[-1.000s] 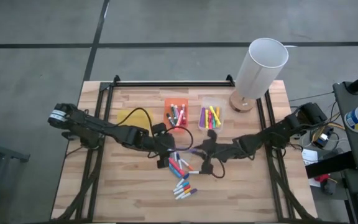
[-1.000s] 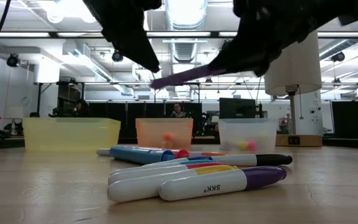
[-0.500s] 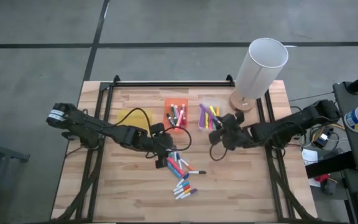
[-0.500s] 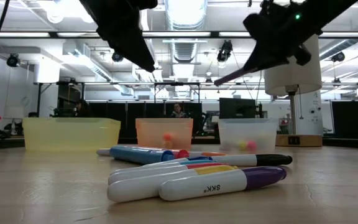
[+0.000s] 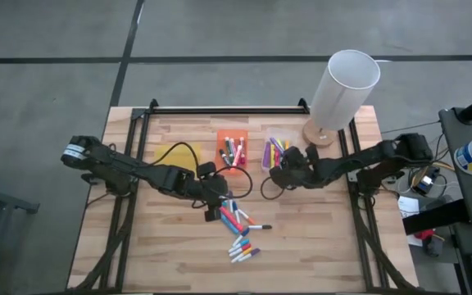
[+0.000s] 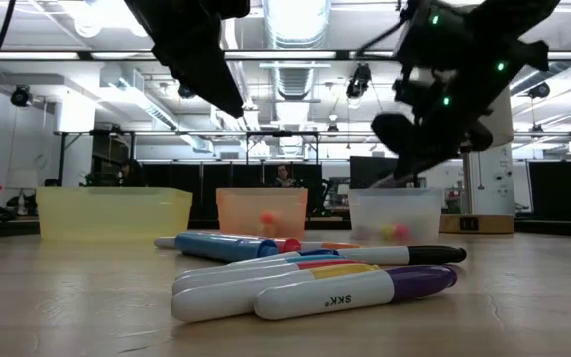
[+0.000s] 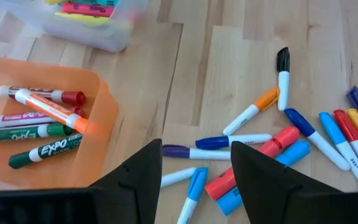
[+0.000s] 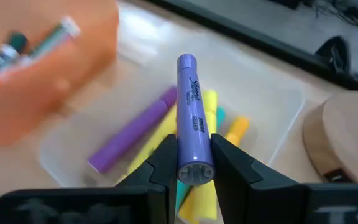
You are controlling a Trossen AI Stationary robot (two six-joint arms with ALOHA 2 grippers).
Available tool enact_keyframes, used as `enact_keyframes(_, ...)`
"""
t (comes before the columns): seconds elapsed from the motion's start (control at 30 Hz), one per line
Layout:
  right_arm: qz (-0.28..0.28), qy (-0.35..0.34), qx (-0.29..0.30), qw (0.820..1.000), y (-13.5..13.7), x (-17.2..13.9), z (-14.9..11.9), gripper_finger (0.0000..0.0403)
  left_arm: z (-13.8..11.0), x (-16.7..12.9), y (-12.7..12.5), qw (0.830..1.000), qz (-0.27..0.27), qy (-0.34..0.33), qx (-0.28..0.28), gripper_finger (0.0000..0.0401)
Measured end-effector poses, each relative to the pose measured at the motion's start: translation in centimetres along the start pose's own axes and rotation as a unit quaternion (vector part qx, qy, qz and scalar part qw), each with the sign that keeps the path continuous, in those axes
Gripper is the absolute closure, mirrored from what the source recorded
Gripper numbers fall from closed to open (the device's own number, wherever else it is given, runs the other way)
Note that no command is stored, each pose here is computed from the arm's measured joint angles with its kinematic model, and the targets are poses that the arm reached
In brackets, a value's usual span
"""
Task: Pick & Place Markers
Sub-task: Put the purple highlighter into the transparent bin, then put the blue highlighter into the transparent bin
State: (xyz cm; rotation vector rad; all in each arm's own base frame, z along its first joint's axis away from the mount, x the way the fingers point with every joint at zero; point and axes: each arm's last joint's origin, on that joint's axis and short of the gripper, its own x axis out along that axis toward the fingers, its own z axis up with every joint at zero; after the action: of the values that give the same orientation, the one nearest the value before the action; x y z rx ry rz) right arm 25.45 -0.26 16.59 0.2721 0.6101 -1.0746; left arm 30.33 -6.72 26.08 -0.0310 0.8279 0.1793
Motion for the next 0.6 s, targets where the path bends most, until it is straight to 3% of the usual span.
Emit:
enact_keyframes(0.1,-0.005,0.02,-0.007,1.0,0.2,0.8,-0.6,0.032,0.0,0.0,0.0,1.0,0.0,0.0,0.0,0.0215)
enact_keyframes(0.27,-0.011,0.028,0.003,1.0,0.3,1.1,-1.0,0.0259,0.0,0.0,0.0,1.0,0.0,0.0,0.0,0.0215)
enact_keyframes(0.5,0.011,0.012,-0.019,1.0,0.3,0.0,0.2,0.0186,0.0,0.0,0.0,1.0,0.0,0.001,0.003,0.0215)
enact_keyframes(0.6,0.027,0.004,-0.041,0.999,0.5,-0.7,0.6,0.017,-0.1,0.0,0.0,0.999,-0.001,0.002,0.034,0.0215)
